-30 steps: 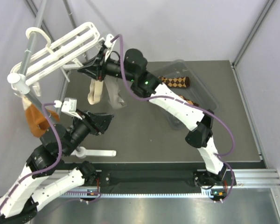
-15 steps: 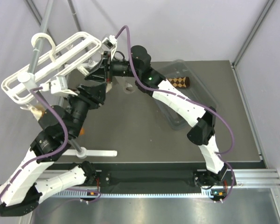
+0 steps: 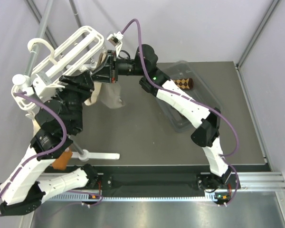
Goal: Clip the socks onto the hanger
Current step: Open the clamp at the hanger.
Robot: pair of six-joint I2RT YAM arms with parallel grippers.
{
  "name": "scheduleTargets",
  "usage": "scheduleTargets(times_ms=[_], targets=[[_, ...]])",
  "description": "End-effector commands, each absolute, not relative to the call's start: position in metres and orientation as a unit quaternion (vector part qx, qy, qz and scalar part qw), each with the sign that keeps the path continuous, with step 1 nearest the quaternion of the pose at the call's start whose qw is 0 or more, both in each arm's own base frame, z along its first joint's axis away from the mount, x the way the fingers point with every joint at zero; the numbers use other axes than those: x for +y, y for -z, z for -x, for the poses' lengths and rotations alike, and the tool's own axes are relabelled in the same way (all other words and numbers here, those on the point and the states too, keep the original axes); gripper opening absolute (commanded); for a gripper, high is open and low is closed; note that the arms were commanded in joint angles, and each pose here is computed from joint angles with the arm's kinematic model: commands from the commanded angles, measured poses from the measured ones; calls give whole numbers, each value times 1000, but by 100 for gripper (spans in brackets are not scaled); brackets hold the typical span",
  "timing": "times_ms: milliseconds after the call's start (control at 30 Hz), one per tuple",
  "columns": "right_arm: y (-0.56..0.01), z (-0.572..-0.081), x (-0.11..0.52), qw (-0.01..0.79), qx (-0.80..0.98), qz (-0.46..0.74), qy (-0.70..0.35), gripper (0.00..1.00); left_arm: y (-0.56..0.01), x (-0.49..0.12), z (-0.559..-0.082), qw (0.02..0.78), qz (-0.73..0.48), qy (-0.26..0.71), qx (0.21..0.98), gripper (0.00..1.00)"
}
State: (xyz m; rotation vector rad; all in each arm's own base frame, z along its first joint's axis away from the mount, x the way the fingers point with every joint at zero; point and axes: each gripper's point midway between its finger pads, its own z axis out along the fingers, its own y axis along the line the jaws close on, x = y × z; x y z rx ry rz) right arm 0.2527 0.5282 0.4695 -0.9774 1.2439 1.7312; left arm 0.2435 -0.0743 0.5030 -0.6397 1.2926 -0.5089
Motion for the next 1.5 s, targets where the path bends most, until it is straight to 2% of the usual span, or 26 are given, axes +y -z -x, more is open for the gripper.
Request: scheduleTargets(times_ms=[0, 267, 867, 1000, 1133, 1467], targets=[[-496, -241, 505, 381, 461, 395, -697, 0, -523, -49, -233, 716, 366, 258, 536, 52], [-504, -226, 496, 362, 440, 402, -717, 0, -545, -58, -228, 719, 359, 329, 496, 56], [-519, -213, 481, 297, 415, 391, -766, 0, -542, -49, -226, 703, 390, 329, 496, 57], [-520, -211, 479, 295, 414, 393, -766, 0, -544, -50, -224, 695, 401, 354, 480, 63], [-520, -209, 480, 293, 411, 394, -768, 0, -546, -58, -227, 694, 393, 362, 483, 64], [-518, -204, 482, 288, 408, 398, -770, 0, -547, -73, -236, 692, 384, 371, 485, 57]])
